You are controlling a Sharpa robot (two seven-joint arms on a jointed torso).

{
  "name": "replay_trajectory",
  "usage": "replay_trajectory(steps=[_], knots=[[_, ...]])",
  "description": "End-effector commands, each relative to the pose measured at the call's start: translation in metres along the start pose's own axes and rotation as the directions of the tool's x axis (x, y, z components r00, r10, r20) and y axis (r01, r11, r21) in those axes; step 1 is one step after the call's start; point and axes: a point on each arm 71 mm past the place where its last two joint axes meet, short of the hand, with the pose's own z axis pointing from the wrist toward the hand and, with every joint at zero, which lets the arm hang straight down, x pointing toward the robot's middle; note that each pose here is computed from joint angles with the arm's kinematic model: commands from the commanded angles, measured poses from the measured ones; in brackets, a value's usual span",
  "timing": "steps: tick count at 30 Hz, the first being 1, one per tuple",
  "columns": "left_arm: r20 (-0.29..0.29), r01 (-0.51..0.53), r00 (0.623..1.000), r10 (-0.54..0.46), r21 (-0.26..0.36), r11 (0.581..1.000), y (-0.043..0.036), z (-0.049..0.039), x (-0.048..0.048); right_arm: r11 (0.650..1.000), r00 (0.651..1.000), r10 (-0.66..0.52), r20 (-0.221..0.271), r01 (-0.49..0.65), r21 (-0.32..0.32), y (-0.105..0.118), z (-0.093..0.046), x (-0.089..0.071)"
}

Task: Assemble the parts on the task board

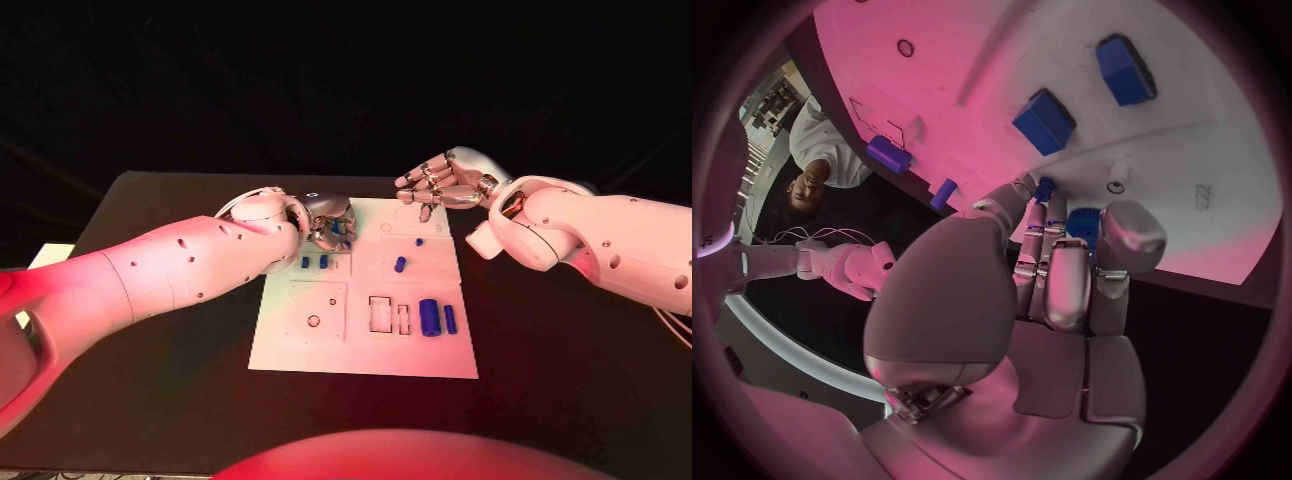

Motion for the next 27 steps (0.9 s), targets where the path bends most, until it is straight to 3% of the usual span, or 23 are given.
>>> replay_trajectory(steps=[1,20,27], knots=[[-0.031,-0.029,0.999,0.028,-0.023,0.999,0.0009,0.001,0.0038,1.0,1.0,-0.006,-0.009,0.006,-0.013,0.0012,0.0002,0.0014],[-0.058,-0.041,0.998,0.038,-0.054,0.998,0.0018,0.0054,0.0083,1.0,1.0,-0.006,-0.01,0.006,-0.014,0.0015,-0.0003,0.0015],[-0.022,-0.044,0.999,0.043,-0.039,0.998,0.0001,0.0044,0.0053,1.0,1.0,-0.006,-0.01,0.006,-0.015,0.0017,-0.0004,0.0015]])
